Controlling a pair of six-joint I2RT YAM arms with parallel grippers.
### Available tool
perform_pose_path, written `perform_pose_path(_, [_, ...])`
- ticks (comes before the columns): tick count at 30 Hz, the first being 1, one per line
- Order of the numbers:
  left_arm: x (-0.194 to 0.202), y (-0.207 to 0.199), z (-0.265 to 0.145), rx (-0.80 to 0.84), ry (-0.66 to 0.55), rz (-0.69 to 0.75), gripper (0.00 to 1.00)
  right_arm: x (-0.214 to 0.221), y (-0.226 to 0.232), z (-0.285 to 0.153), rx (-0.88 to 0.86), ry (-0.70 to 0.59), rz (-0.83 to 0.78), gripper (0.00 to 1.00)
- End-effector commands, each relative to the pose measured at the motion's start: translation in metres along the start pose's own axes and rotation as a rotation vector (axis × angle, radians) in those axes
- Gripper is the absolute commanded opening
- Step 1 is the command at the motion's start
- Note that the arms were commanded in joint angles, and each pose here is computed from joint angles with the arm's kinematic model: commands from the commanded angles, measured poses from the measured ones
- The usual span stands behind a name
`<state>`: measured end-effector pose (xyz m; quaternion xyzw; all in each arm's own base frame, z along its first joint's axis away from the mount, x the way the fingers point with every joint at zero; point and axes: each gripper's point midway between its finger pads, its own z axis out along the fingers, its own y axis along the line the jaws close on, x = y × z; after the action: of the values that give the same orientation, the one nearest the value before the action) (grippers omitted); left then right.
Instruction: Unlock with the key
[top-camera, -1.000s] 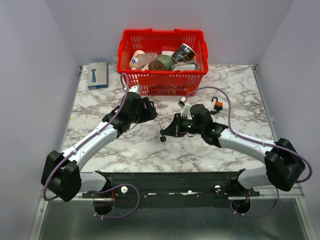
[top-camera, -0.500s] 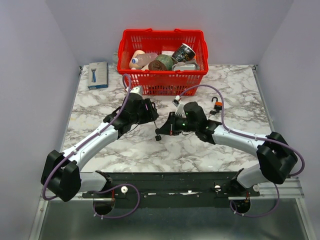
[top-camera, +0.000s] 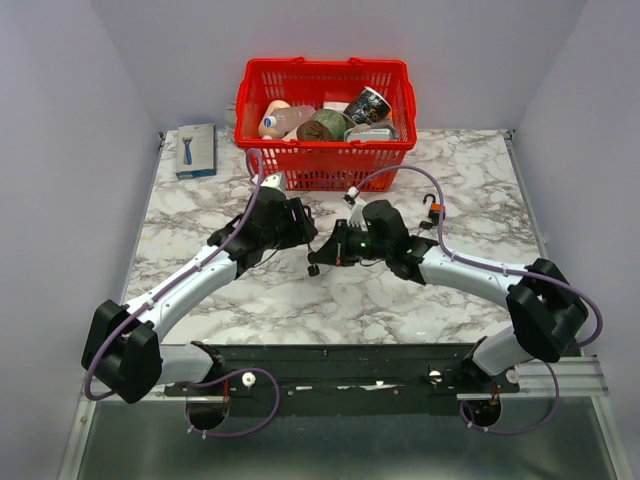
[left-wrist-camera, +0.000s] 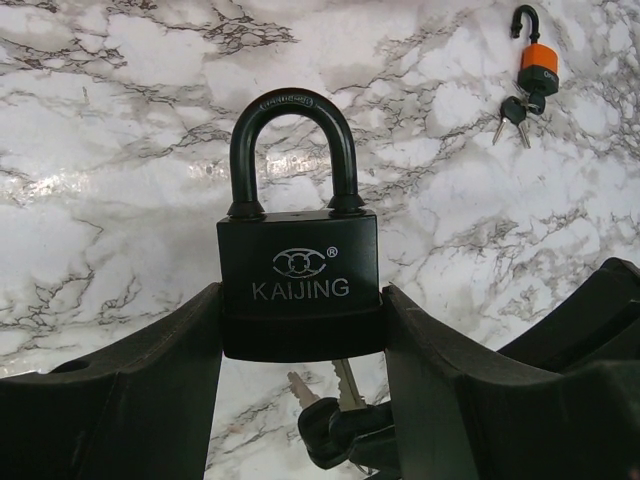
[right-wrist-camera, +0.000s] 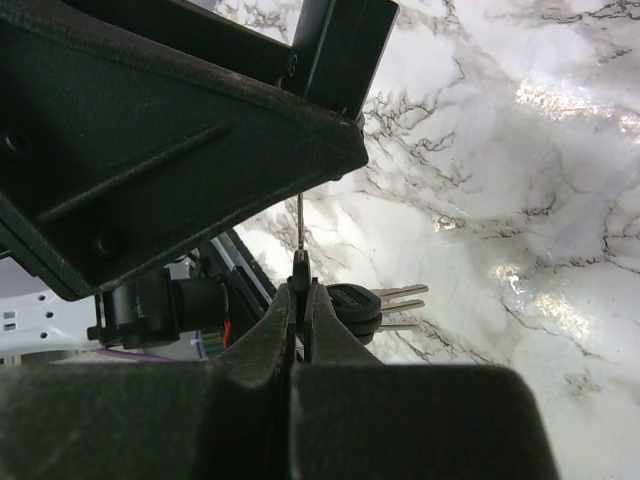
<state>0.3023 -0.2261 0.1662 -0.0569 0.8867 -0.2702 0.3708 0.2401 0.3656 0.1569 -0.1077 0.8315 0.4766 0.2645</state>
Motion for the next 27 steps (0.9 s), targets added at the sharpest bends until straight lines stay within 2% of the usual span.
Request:
perform_pose_path(1, [-0.017, -0.017, -0.003, 0.057, -0.071, 0.019, 0.0, -0.012, 0.005, 0.007, 0.003, -0.028, -0.008, 0.01])
perform_pose_path(11, [-0.018, -0.017, -0.005, 0.058, -0.077, 0.019, 0.0, -0.016, -0.002, 0.012, 0.047, -0.034, 0.005, 0.01])
perform_pose_path(27, [-0.015, -0.017, -0.005, 0.045, -0.077, 0.024, 0.0, -0.036, -0.015, 0.007, 0.133, -0.159, 0.041, 0.01])
